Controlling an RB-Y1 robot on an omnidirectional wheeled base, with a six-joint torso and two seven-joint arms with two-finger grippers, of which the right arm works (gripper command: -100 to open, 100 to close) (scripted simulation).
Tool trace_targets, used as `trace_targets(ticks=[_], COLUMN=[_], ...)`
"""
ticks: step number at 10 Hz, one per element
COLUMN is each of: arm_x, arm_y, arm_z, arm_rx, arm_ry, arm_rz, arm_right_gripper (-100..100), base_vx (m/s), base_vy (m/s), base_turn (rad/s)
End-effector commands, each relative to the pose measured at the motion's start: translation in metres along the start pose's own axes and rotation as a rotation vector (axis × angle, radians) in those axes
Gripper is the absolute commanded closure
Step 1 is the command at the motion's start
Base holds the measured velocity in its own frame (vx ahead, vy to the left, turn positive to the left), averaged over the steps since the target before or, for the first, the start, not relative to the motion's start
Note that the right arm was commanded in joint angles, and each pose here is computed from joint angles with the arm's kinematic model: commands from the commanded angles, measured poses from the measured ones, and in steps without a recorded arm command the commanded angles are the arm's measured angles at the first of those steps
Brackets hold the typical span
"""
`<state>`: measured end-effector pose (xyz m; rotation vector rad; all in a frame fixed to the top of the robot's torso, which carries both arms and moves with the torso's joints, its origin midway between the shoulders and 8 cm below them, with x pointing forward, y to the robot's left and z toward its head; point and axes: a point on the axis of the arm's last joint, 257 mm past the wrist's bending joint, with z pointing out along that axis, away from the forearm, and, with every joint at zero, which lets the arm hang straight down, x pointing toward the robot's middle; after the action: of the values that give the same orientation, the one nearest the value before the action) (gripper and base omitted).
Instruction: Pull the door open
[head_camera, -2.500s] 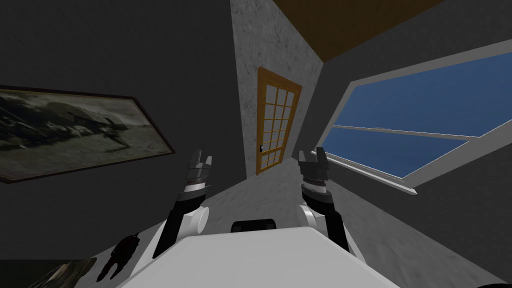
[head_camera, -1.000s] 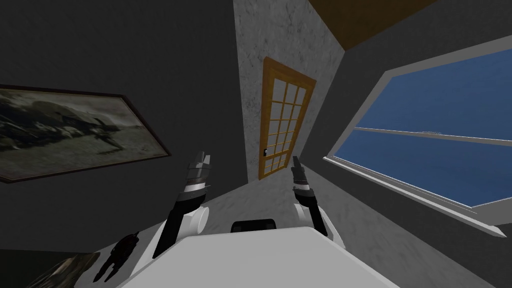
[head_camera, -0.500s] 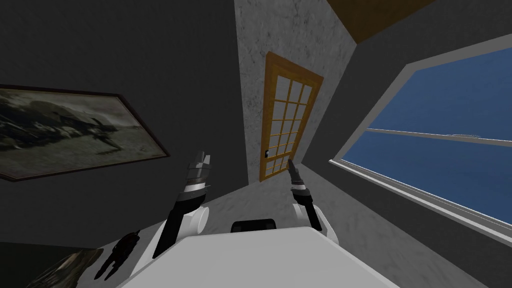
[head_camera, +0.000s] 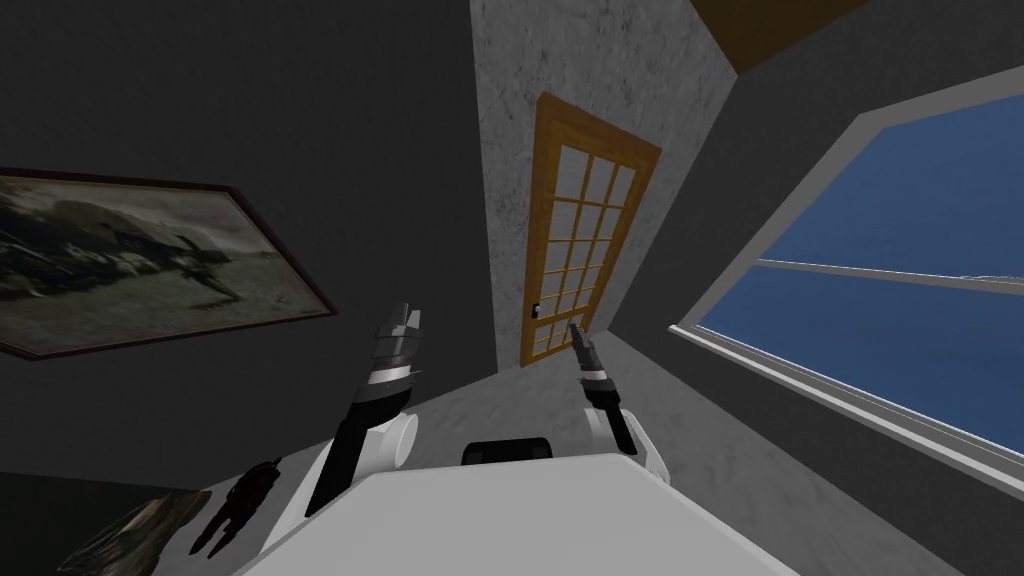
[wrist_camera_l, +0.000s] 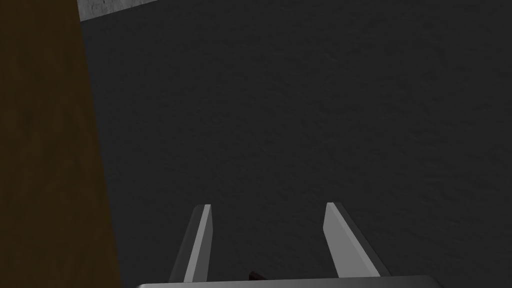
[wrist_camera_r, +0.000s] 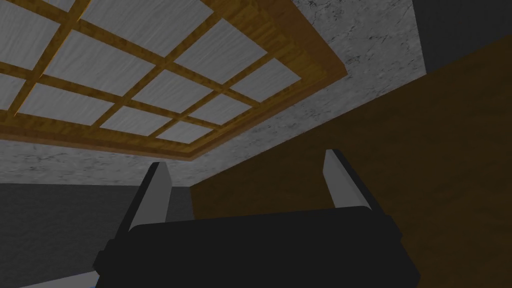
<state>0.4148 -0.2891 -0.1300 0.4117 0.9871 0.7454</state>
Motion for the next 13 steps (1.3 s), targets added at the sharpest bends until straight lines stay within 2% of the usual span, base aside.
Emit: trace_targets(ticks=[1, 4, 9, 10, 13], arm_x=[0.009, 0.016, 0.045, 0.048, 0.063], arm_y=[-0.012, -0.022, -0.06, -0.063, -0.083], arm_z=[-0.0038, -0.007, -0.0194, -0.022, -0.0304], arm_rx=[0.015, 0.029, 0.069, 0.077, 0.094], arm_ry=[0.023, 0.041, 0.117, 0.124, 0.171], arm_rz=[-0.056, -0.089, -0.25, -0.248, -0.339], arm_right_gripper=[-100, -100, -100, -100, -100], base_vx=[0.077, 0.054, 0.081, 0.067, 0.067], base_vy=[-0.036, -0.032, -0.045, -0.041, -0.035], base_turn=[0.085, 0.032, 0.075, 0.025, 0.066])
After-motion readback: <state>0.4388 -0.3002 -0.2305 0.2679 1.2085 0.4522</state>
